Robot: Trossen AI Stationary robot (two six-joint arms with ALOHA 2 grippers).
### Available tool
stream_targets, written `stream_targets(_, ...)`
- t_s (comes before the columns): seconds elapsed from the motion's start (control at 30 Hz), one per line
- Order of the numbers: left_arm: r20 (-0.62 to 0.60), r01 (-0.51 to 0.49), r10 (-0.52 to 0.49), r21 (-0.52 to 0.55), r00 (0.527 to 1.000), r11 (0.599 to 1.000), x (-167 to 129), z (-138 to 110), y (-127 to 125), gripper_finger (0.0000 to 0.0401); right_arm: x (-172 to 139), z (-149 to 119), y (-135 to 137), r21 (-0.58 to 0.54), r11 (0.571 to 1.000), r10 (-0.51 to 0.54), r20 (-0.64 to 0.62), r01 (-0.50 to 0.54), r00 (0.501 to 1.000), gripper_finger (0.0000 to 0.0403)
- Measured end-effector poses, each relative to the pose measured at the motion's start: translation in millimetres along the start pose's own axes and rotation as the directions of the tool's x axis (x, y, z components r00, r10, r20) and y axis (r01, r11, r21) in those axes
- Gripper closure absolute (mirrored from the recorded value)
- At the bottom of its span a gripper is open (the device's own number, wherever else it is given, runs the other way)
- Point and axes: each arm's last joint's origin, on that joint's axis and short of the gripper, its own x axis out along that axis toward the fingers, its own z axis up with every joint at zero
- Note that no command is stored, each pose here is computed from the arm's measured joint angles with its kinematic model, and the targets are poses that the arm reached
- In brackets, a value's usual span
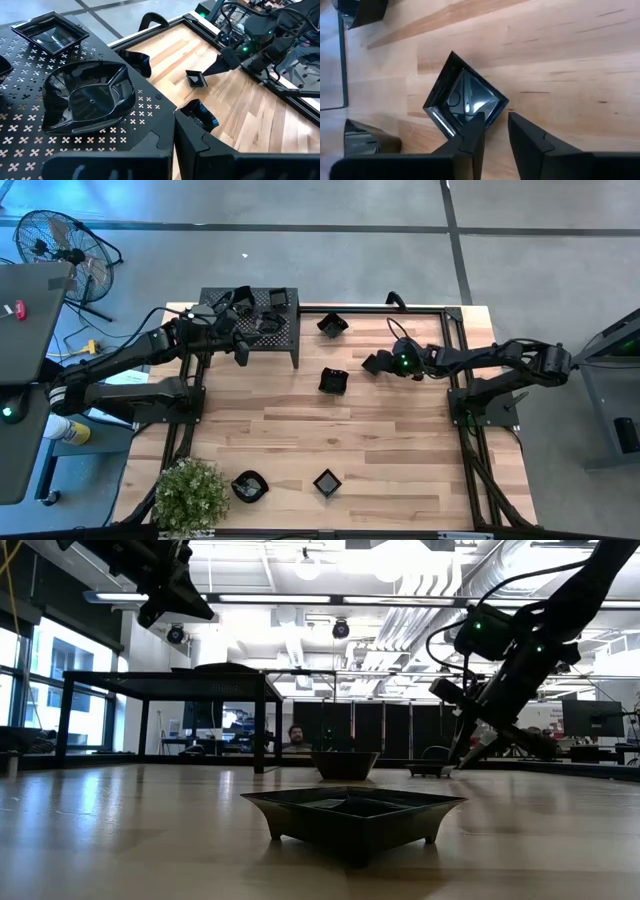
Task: Pick & Place Mini shaped plates
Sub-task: Stack the square plate on top of the other square plates on the shelf
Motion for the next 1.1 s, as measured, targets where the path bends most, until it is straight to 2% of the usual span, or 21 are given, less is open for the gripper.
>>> stream_targets(0.23, 0.001, -0.003, 0.003, 0.003, 1.000, 1.000, 0, 0, 0, 0.0401, 11, -1, 0, -0.003, 1.000, 0.007, -0.017, -0.007, 1.000, 0.0371)
stream_targets(0.37, 0.001, -0.003, 0.003, -0.001, 1.000, 1.000, 0, 0, 0, 0.0401, 14, -1, 3, -0.004, 1.000, 0.029, 0.019, -0.029, 0.999, 0.0395)
stream_targets(0.7, -0.001, 0.009, -0.009, -0.007, 1.000, 1.000, 0, 0, 0, 0.0401, 0, 2, 9, -0.080, 0.992, 0.095, 0.015, -0.094, 0.995, 0.0401)
stream_targets(0.87, 0.006, 0.012, -0.011, -0.029, 1.000, 1.000, 0, 1, -1, 0.0401, -1, 0, 9, -0.001, 0.996, 0.095, -0.022, -0.095, 0.995, 0.0360)
stream_targets(1.0, 0.011, 0.013, -0.013, -0.029, 1.000, 0.999, 3, 2, -1, 0.0401, 4, -1, 6, 0.014, 0.998, 0.065, -0.014, -0.065, 0.998, 0.0310)
stream_targets(1.1, 0.002, 0.010, -0.010, -0.029, 1.000, 1.000, 9, 2, -1, 0.0401, 10, -1, 6, 0.021, 0.998, 0.055, 0.004, -0.055, 0.998, 0.0292)
